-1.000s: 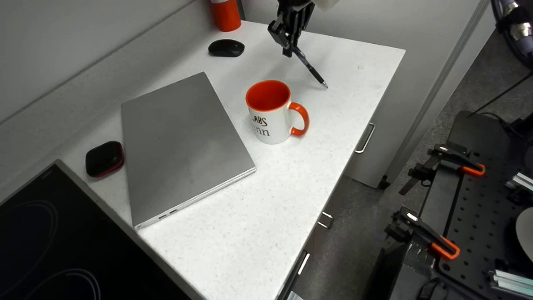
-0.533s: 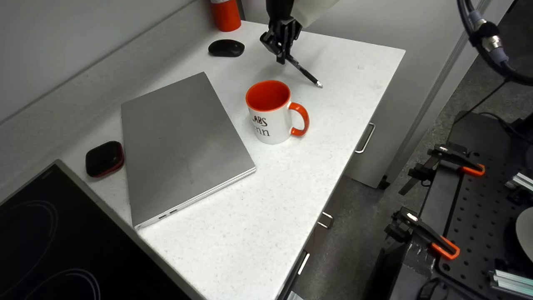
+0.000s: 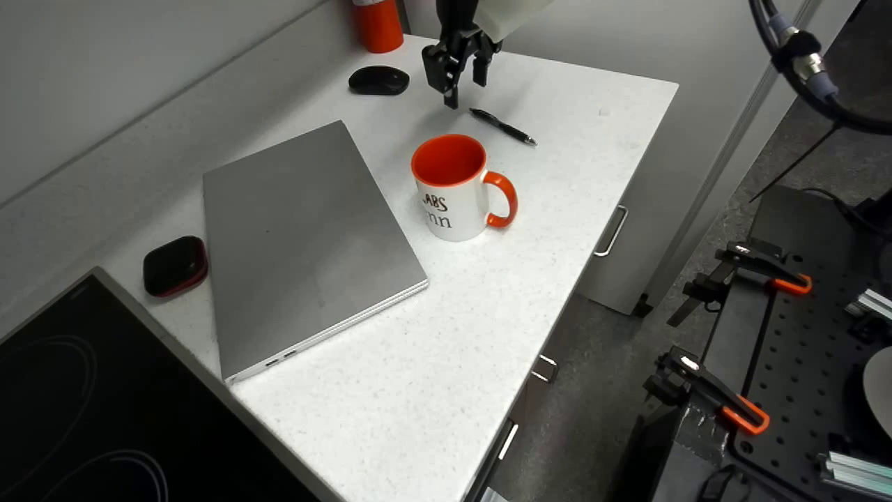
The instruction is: Pick the marker from the cup and put it on the table
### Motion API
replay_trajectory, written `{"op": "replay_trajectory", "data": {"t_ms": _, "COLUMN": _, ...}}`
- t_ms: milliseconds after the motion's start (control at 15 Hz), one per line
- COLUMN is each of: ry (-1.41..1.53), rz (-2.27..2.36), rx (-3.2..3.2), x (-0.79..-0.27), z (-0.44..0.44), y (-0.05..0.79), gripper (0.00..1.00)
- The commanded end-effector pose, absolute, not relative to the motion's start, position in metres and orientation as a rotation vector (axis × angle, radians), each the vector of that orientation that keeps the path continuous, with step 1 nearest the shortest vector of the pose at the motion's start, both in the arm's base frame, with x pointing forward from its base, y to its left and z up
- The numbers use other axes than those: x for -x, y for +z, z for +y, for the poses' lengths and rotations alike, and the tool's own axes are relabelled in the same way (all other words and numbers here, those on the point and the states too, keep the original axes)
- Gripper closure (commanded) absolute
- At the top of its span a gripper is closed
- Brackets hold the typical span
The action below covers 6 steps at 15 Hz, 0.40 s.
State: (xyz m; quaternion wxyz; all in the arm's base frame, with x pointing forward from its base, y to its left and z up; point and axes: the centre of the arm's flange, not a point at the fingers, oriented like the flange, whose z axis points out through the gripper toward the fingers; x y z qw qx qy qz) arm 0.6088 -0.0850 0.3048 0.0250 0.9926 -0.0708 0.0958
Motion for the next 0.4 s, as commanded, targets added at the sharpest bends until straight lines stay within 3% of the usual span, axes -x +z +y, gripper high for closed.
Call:
{"op": "replay_trajectory", "data": {"t_ms": 0, "ry": 0.308, "rz": -0.225, "rx": -3.1, "x": -0.605, "z": -0.084, "y": 0.331, "gripper": 0.01}}
{"op": "replay_trajectory", "data": {"t_ms": 333, "ry": 0.301, "rz": -0.192, "rx": -3.091, "x": -0.605, "z": -0.08, "y": 0.332, "gripper": 0.0}}
